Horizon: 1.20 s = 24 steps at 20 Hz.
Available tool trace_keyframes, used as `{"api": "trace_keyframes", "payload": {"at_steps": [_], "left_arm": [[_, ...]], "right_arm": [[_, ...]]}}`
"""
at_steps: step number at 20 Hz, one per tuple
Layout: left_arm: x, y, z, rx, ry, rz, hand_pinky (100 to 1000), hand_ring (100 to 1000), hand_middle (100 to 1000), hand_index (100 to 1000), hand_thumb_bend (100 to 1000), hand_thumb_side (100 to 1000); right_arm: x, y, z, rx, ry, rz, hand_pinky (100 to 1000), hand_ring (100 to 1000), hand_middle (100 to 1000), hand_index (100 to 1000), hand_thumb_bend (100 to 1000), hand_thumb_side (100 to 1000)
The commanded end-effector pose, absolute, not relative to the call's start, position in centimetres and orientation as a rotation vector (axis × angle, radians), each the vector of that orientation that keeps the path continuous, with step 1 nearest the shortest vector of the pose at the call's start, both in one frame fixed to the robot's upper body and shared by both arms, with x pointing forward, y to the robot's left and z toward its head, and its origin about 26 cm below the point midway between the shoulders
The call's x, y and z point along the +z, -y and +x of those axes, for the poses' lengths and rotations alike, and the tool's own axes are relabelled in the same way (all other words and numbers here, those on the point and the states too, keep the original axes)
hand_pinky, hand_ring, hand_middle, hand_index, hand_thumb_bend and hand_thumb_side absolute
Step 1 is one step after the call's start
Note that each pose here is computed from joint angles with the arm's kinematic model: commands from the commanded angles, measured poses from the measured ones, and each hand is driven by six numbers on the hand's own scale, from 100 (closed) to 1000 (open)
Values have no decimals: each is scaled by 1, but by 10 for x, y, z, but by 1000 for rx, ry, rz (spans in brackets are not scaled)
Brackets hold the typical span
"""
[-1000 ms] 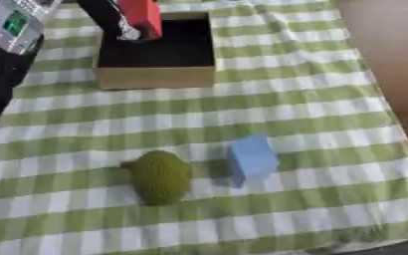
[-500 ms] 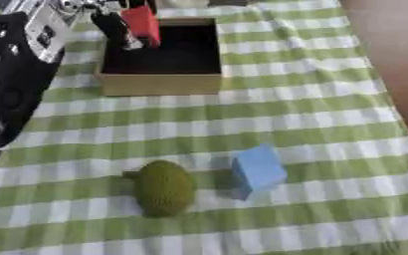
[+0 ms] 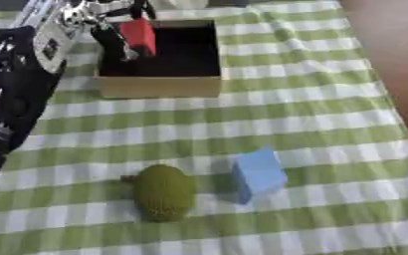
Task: Pick up objects on the table and place them in the box.
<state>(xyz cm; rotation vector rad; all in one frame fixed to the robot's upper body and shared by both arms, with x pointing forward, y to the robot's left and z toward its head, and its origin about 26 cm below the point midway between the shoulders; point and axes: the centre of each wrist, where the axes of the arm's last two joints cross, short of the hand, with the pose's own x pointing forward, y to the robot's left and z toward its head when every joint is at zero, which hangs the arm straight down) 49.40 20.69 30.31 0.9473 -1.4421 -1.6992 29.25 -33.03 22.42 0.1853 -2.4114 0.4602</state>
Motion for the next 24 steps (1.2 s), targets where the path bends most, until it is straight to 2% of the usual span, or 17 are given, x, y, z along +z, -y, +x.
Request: {"api": "trace_keyframes", "payload": {"at_steps": [1,4,7,9,11,15,17,18,23,24], "left_arm": [[317,-214,492,-1676,1442,1038,954,934,877,945,465,109],[318,-215,492,-1663,1424,1115,976,961,894,960,565,120],[317,-216,492,-1648,1422,1163,974,966,896,962,558,100],[316,-217,492,-1642,1427,1173,970,963,889,955,537,100],[316,-216,491,-1636,1450,1165,945,944,861,934,423,100],[328,-212,481,-1628,1548,1114,920,924,839,924,331,100],[341,-208,467,-1643,1640,1077,891,897,812,910,231,100],[347,-207,458,-1656,1688,1049,886,892,807,907,208,100],[363,-200,400,-1759,1821,893,865,868,786,899,158,100],[362,-200,389,-1780,1828,858,864,865,784,899,154,131]], "right_arm": [[232,331,289,491,2432,170,1000,867,622,900,100,572],[232,331,289,488,2429,170,1000,867,621,900,100,572],[231,331,289,485,2426,171,1000,867,621,900,100,572],[230,331,288,483,2423,172,1000,867,621,900,100,573],[229,332,288,478,2420,172,1000,868,622,901,100,573],[228,333,288,471,2415,167,1000,868,622,901,100,572],[227,334,287,467,2412,162,1000,868,622,900,100,573],[227,334,287,465,2410,158,1000,868,622,901,100,573],[227,337,286,461,2406,146,1000,867,623,900,100,573],[228,337,286,460,2405,146,1000,867,623,900,100,573]]}}
